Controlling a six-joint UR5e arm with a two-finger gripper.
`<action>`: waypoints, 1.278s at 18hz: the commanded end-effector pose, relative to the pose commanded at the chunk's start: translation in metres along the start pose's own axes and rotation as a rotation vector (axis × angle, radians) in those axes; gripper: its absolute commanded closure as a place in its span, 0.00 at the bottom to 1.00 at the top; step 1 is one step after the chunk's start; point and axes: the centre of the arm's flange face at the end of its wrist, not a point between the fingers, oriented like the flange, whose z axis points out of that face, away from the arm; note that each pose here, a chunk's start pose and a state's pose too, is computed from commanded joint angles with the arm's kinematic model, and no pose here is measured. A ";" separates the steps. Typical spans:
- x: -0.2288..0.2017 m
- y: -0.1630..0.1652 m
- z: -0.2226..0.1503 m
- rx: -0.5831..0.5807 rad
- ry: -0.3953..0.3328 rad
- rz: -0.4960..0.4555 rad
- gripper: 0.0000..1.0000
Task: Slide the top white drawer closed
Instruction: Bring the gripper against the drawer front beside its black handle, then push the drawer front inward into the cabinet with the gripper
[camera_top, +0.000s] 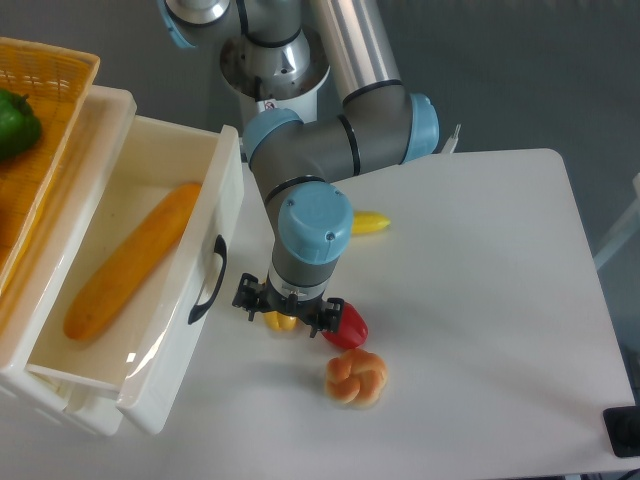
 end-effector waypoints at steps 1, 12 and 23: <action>0.003 -0.001 0.001 0.000 0.002 0.006 0.00; 0.015 -0.002 -0.002 -0.006 0.008 0.018 0.00; 0.020 -0.001 -0.009 0.006 0.021 0.021 0.00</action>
